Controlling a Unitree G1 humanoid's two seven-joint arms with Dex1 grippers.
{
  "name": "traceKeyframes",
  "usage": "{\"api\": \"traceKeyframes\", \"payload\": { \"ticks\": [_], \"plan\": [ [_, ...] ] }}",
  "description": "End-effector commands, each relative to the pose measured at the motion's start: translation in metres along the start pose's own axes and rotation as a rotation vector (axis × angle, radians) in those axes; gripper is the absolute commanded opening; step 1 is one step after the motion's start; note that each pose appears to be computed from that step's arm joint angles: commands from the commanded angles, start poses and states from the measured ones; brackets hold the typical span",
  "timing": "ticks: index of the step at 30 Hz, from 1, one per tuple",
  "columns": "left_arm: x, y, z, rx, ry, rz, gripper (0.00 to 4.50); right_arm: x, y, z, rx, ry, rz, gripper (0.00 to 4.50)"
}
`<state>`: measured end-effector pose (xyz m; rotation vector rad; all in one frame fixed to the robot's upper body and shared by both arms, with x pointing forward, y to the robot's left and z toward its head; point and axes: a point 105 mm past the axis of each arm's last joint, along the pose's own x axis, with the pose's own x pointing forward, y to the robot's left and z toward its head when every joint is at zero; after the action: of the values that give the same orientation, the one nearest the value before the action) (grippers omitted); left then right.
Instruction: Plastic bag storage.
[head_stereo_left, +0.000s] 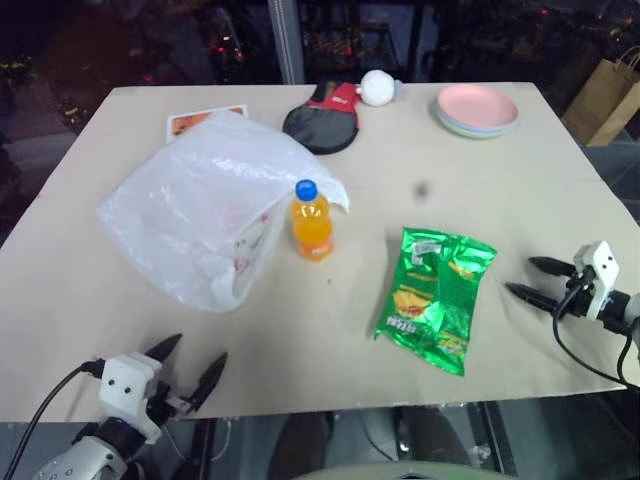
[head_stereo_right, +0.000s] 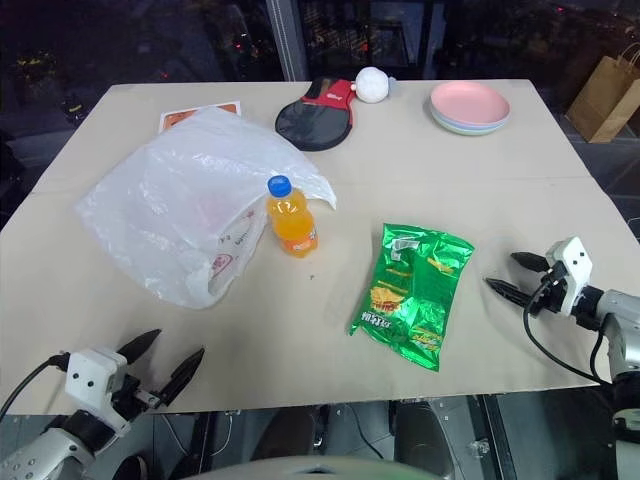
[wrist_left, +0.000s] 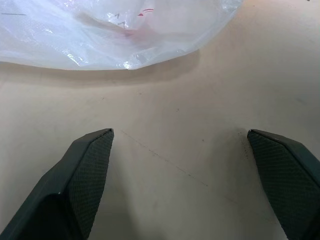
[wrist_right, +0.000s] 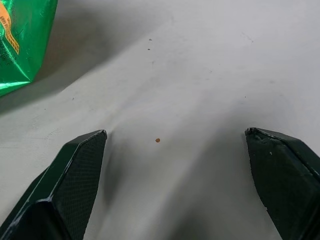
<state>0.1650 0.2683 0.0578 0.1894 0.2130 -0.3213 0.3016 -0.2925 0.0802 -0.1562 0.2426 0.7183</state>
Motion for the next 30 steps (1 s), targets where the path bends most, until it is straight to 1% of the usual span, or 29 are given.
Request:
{"api": "traceKeyframes", "payload": {
  "ticks": [1, 3, 7, 21, 23, 25, 27, 30],
  "plan": [
    [0.002, -0.003, 0.001, 0.022, -0.011, -0.023, 4.45, -0.006, -0.007, 0.01, -0.036, -0.019, -0.016, 4.5],
    [0.005, -0.005, -0.004, 0.023, -0.01, -0.034, 4.45, -0.007, -0.008, 0.01, -0.041, -0.023, -0.023, 4.5],
    [0.007, -0.007, -0.005, 0.026, -0.02, -0.046, 4.45, -0.006, -0.008, 0.011, -0.043, -0.028, -0.027, 4.5],
    [0.006, -0.009, 0.002, 0.029, -0.06, -0.082, 4.45, -0.001, -0.006, 0.009, -0.037, -0.036, -0.025, 4.5],
    [0.007, -0.012, 0.008, 0.034, -0.085, -0.107, 4.45, -0.001, -0.006, 0.01, -0.037, -0.039, -0.024, 4.5],
    [0.008, -0.017, 0.02, 0.024, -0.125, -0.14, 4.45, 0.0, -0.006, 0.01, -0.037, -0.04, -0.023, 4.5],
    [0.013, -0.021, 0.035, 0.019, -0.166, -0.166, 4.45, 0.0, -0.006, 0.011, -0.036, -0.044, -0.022, 4.5],
    [0.025, -0.022, 0.07, 0.009, -0.253, -0.181, 4.45, -0.001, -0.006, 0.015, -0.039, -0.056, -0.013, 4.5]
  ]
}}
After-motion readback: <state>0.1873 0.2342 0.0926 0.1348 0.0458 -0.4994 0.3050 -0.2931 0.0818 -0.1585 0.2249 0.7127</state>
